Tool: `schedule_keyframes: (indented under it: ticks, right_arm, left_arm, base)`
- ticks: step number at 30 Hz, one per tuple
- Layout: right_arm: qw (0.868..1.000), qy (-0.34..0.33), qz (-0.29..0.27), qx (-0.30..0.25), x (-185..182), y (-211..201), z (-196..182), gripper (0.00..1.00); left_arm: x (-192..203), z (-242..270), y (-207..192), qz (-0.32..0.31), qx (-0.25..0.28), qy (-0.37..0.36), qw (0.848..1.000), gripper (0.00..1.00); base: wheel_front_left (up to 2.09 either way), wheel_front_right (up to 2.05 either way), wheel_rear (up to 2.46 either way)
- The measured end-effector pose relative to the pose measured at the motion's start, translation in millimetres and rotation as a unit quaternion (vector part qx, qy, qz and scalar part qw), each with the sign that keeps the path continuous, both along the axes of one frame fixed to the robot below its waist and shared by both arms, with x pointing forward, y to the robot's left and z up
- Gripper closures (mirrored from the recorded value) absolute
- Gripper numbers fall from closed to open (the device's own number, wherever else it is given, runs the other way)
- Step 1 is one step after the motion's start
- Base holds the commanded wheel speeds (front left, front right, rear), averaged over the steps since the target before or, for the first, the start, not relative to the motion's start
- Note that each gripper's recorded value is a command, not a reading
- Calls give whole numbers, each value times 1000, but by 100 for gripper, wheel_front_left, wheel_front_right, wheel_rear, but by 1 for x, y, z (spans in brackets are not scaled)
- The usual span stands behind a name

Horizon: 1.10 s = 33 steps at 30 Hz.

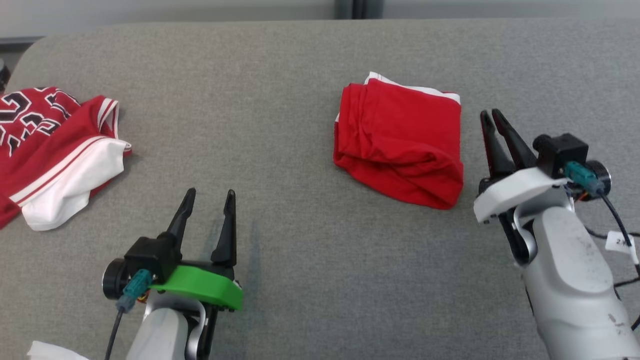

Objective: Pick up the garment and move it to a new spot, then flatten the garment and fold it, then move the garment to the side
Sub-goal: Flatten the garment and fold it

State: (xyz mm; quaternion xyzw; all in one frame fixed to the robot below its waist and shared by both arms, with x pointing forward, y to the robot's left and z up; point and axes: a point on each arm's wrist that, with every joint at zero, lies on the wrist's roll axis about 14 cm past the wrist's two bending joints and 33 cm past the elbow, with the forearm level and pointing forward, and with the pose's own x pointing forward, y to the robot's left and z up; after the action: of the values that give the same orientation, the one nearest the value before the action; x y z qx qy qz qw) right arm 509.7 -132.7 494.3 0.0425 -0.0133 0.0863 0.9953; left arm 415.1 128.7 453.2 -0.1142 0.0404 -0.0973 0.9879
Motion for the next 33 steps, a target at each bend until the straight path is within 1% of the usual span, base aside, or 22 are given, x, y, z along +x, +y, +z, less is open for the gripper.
schedule_keyframes:
  ticks: [5, 8, 12, 16, 18, 21, 26, 30, 33]
  right_arm:
    - [999, 6, 19, -25, 33, 16, -8, 100]
    - [997, 25, 52, -42, 39, 39, -25, 100]
    - [992, 45, 108, -51, 32, 78, -48, 100]
    - [981, 77, 169, -54, 4, 113, -78, 100]
    - [976, 84, 193, -53, -8, 127, -84, 100]
    - [970, 82, 224, -46, -22, 143, -83, 100]
    - [965, 66, 252, -32, -33, 156, -69, 100]
    - [967, 37, 252, -6, -34, 157, -43, 100]
    - [973, 7, 230, 16, -29, 146, -18, 100]
  left_arm:
    - [9, -10, 7, 9, -3, 13, 1000, 0]
    - [9, -15, 15, 22, -2, 20, 1000, 0]
    - [5, -23, 28, 40, 0, 33, 999, 0]
    - [2, -27, 37, 53, 3, 39, 998, 0]
    - [2, -27, 38, 55, 3, 40, 998, 0]
    - [4, -27, 35, 51, 0, 38, 998, 0]
    - [7, -24, 30, 46, -2, 33, 998, 0]
    - [8, -19, 28, 42, -3, 26, 999, 0]
    - [6, -15, 28, 41, -1, 21, 999, 0]
  base:
    - [0, 0, 0]
    - [0, 0, 0]
    - [0, 0, 0]
    - [0, 0, 0]
    - [0, 0, 0]
    - [0, 0, 0]
    - [0, 0, 0]
    - [0, 0, 0]
    - [0, 0, 0]
